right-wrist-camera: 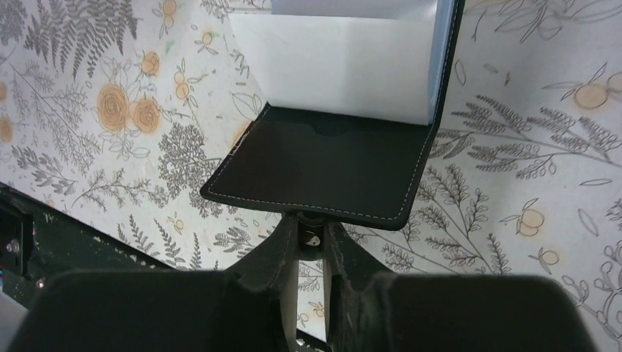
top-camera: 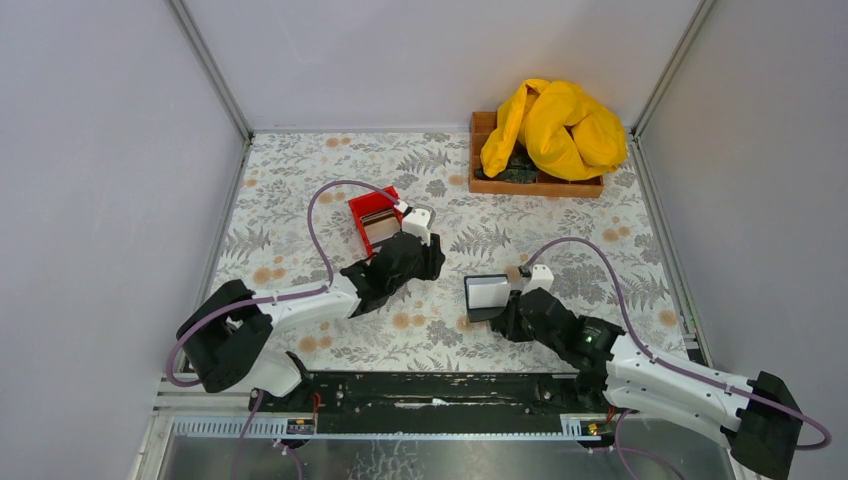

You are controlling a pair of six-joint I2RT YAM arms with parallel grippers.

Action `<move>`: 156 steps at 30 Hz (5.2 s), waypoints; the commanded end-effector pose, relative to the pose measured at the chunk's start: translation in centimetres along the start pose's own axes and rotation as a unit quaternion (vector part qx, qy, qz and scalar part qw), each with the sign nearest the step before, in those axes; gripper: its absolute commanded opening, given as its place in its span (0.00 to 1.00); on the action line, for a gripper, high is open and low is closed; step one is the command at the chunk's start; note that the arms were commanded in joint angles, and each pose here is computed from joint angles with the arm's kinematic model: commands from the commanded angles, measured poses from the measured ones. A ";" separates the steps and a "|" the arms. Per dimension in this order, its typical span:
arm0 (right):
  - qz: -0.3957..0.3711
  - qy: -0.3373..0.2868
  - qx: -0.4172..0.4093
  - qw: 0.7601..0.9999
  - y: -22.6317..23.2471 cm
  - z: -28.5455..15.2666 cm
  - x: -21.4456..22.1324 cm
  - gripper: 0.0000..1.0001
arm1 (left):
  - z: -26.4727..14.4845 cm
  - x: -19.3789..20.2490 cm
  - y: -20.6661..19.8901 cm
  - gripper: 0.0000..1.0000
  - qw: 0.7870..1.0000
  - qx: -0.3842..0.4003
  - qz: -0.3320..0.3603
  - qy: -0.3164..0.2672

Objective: Take the credit cards out of the card holder

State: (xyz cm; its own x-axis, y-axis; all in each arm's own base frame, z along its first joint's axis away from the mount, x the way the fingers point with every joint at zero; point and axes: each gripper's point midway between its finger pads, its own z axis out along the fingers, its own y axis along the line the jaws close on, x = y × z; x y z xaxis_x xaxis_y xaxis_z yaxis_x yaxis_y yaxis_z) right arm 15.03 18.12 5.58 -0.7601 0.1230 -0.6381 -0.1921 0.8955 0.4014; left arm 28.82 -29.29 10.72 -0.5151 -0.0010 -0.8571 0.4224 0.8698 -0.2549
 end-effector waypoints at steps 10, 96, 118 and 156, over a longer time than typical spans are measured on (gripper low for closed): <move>0.020 0.069 0.017 0.997 -1.6 1.0 5.1 0.09 | -0.1 -2.3 -1.7 0.48 0.999 0.030 -0.006 -0.034; 0.034 -0.049 0.068 0.996 -2.7 1.7 -7.6 0.00 | 5.5 9.7 -11.5 0.40 0.978 0.097 0.095 0.159; 0.061 0.003 0.063 0.996 -4.9 5.1 -1.6 0.00 | 3.4 5.6 -10.3 0.61 0.987 0.107 0.057 0.109; 0.066 0.004 0.068 0.996 -5.4 5.5 -0.9 0.00 | 3.4 6.3 -10.3 0.62 0.958 0.220 -0.054 0.178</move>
State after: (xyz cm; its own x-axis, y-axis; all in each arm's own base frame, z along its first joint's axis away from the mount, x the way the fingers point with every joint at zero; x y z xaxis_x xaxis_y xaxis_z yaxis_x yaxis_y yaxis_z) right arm 20.75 15.97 1.30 -0.7599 0.2471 -0.6013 -0.0232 0.9141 0.4049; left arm 24.09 -38.03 4.36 -0.7832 0.1764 -0.5963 0.5385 0.6718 -0.5085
